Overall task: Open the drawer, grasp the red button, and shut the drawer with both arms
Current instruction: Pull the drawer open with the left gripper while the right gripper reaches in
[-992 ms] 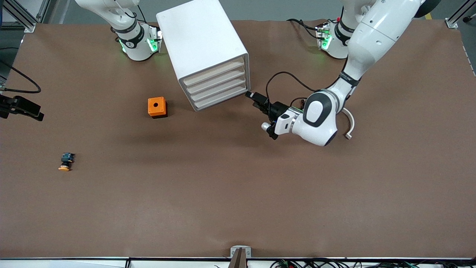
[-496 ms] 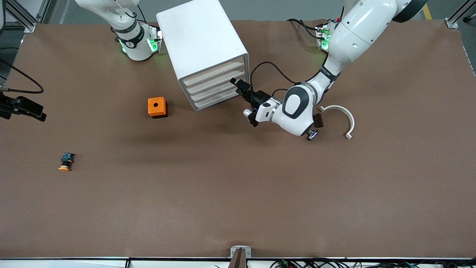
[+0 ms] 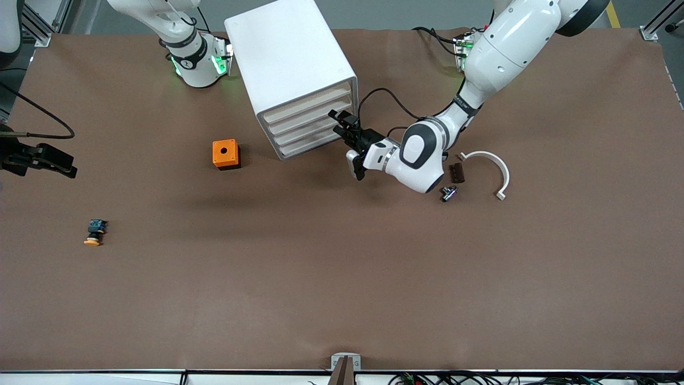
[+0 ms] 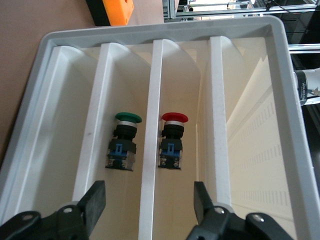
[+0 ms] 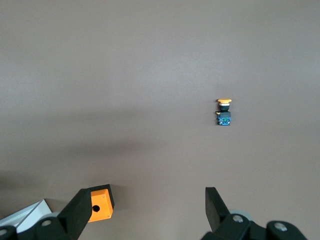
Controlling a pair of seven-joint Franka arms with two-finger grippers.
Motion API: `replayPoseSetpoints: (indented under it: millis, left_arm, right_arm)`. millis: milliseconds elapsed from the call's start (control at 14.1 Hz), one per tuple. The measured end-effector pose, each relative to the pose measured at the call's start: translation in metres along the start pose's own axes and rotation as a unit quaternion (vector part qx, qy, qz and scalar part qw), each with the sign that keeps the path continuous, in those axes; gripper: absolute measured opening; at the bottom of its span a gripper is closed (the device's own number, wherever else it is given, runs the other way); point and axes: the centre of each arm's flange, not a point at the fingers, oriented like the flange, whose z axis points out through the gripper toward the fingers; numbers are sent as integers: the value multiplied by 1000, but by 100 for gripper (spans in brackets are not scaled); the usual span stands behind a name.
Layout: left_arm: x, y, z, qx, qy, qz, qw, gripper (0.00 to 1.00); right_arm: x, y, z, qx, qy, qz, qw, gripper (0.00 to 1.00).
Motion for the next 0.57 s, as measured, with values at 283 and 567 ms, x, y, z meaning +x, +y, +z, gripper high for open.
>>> replayPoseSetpoints:
  millis: [283,567]
  left_arm:
    - [0,0,18,4,-1,1,1000,75]
    - [-1,-6,28,-5,8,-3,1000,70]
  right_arm:
    - [6,-13,11,-3,-8,-10,1000,100]
    - [4,-23,13,-3,-17,-17,1000,100]
